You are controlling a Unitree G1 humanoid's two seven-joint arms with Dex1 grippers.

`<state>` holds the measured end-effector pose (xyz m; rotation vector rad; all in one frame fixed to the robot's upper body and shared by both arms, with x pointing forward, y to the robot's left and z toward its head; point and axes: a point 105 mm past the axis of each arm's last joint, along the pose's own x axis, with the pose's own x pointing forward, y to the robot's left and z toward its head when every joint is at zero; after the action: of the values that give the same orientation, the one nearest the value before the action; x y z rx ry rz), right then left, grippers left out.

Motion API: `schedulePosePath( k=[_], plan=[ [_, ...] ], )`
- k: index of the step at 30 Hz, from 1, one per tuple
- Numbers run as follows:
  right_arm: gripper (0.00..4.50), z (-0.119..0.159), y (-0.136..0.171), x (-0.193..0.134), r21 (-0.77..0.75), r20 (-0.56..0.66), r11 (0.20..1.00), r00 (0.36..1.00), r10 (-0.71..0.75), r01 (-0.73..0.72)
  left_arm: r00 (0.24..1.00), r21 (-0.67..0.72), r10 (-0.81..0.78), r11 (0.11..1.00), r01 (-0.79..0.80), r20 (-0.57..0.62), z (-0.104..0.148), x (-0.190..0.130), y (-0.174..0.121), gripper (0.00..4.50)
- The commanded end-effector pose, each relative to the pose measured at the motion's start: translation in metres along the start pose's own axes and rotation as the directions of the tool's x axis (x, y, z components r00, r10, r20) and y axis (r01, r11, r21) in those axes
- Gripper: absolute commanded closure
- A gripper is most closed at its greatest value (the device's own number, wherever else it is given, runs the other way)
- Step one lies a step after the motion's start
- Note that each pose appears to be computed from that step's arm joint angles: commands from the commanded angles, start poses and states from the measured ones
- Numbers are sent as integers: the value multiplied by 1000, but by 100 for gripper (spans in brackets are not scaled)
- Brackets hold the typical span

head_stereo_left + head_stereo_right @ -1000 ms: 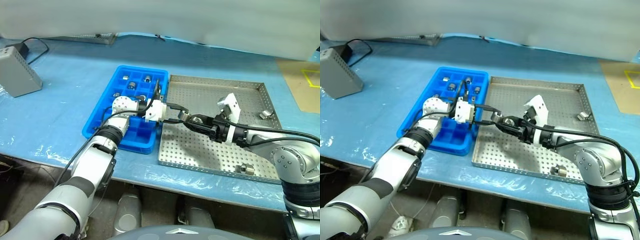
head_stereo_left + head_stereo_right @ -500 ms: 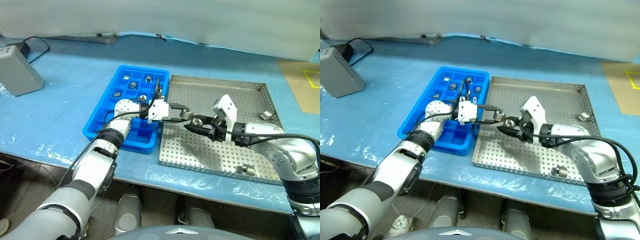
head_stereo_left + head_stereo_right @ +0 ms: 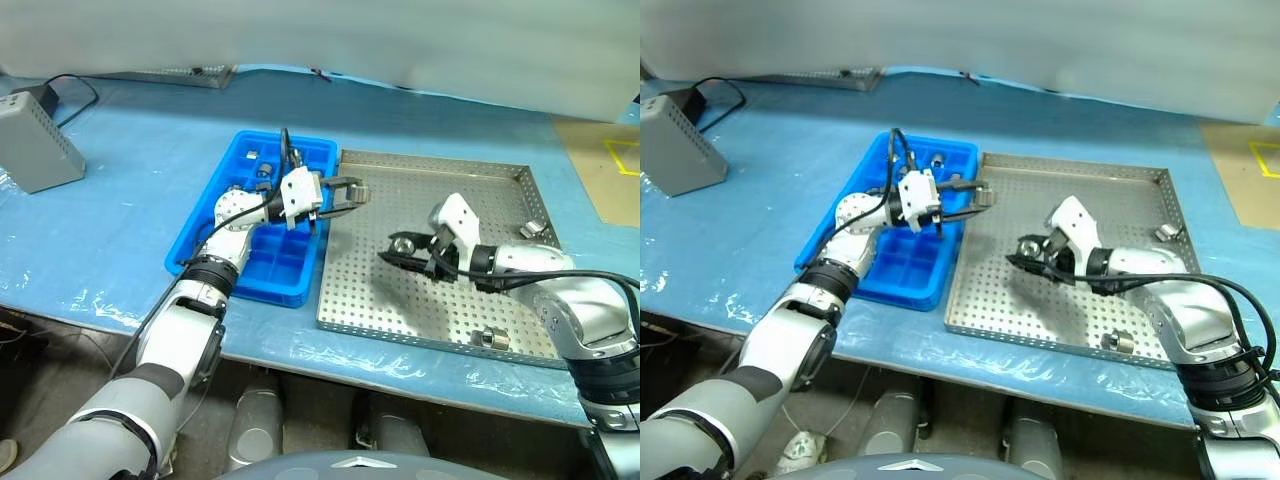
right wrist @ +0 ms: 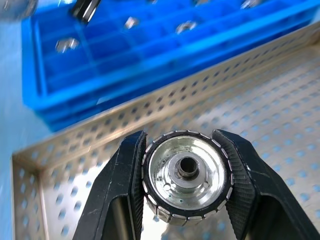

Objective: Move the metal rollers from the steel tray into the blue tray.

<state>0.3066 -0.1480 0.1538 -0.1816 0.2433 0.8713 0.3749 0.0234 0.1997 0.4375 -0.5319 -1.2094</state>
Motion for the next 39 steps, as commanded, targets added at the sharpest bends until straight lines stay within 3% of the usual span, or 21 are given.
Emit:
schedulePosePath(
  k=[1, 4, 8, 14, 20, 30, 39],
  plan=[
    [277, 14, -8, -6, 36, 78, 997, 995, -66, 64, 991, -65, 130, 990, -128, 37, 23, -13, 32, 319],
    [277, 6, -8, -3, 77, 85, 992, 990, -110, 103, 971, -174, 236, 956, -236, -20, 22, -35, 49, 319],
    [277, 2, -2, 4, 106, 94, 989, 989, -115, 104, 915, -348, 385, 847, -401, -117, 19, -72, 71, 319],
    [277, 4, 5, 21, 104, 119, 992, 990, -78, 66, 861, -465, 430, 724, -509, -273, 6, -125, 70, 319],
    [277, 13, 9, 42, -15, 135, 997, 988, -75, 78, 828, -564, 412, 606, -560, -380, -12, -154, 51, 319],
    [277, 9, 15, 51, -20, 127, 999, 991, -39, 42, 696, -484, 484, 501, -718, -531, -36, -210, 38, 319],
    [277, 4, 15, 50, -25, 109, 999, 993, -44, 47, 720, -493, 391, 537, -684, -573, -45, -213, 16, 319]
  ],
)
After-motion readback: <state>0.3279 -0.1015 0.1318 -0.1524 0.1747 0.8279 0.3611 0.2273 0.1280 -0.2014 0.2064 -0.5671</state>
